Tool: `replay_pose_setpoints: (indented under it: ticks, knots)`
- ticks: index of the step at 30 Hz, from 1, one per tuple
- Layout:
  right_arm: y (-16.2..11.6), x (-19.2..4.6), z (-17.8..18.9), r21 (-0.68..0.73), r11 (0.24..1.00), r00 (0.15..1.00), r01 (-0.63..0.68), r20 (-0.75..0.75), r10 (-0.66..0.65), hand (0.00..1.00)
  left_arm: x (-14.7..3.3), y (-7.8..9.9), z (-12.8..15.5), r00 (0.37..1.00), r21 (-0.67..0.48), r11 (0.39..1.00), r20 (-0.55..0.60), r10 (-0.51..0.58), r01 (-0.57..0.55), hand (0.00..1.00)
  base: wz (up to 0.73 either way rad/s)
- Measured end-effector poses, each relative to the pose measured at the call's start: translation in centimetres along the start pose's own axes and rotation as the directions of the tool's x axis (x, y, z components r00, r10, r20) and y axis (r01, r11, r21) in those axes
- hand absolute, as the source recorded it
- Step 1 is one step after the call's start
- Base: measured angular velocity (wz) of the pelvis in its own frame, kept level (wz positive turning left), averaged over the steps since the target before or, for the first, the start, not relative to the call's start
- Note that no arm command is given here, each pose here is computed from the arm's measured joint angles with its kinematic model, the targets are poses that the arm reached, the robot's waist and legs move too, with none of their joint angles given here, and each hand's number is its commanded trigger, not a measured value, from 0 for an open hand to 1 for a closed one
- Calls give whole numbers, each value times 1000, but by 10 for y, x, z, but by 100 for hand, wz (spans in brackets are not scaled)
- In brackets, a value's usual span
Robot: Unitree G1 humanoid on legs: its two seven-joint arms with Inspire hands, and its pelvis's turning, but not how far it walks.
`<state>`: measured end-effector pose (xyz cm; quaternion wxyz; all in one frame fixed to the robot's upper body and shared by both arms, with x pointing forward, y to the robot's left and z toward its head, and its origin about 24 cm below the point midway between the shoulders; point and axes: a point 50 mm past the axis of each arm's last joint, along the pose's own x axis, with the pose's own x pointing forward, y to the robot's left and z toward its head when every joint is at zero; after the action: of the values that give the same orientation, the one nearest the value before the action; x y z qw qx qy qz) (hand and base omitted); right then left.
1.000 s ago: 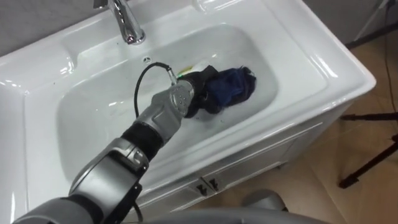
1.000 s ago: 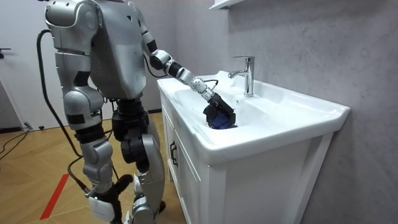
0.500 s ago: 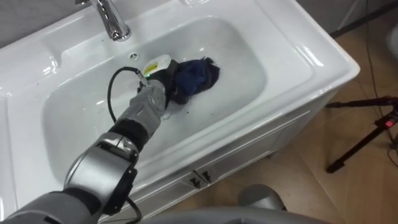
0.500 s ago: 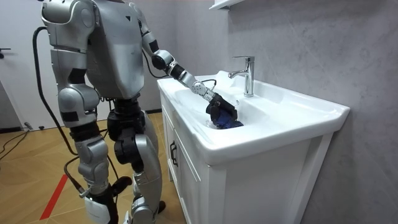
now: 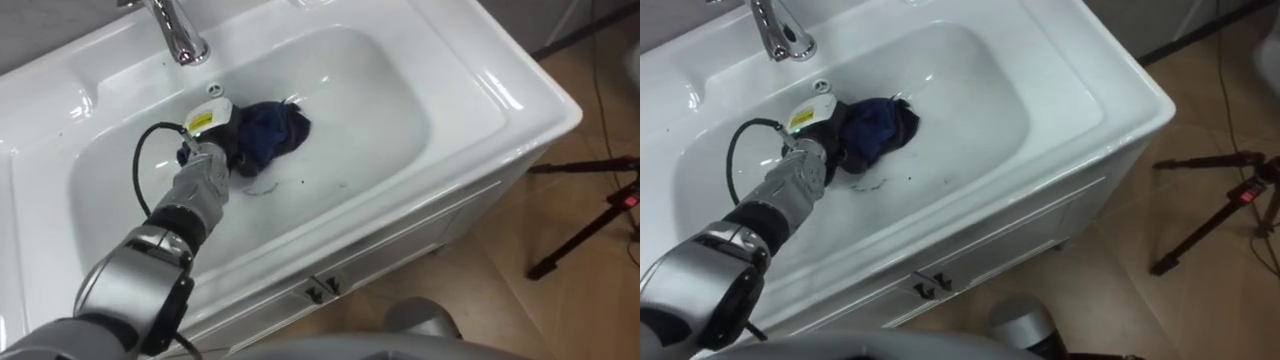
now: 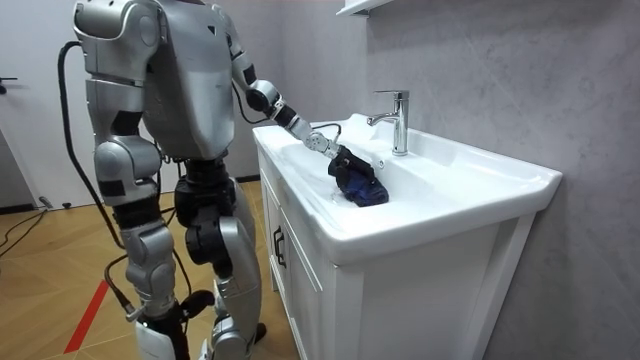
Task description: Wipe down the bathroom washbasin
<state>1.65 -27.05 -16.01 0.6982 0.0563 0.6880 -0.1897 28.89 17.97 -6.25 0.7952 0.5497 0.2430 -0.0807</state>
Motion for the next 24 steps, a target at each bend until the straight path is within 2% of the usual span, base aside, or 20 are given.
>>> replay_pose_setpoints:
  ticks: [5, 12, 17, 24]
  knots:
    - [-4, 0, 0, -4, 1000, 1000, 22, 13, -22, 0, -4, -6, -4, 1000, 27, 1000, 10, 9, -9, 100, 8]
    - [-10, 0, -4, -47, 998, 999, 47, 25, -46, 0, -22, -22, -28, 999, 172, 984, 23, 37, -40, 100, 26]
    - [-16, -1, 1, -79, 994, 996, 72, 56, -68, 0, -33, -22, -49, 998, 258, 964, 19, 57, -60, 100, 19]
    - [-29, -5, 12, -102, 990, 992, 97, 95, -87, 0, -45, -21, -58, 999, 274, 961, 19, 33, -37, 100, 6]
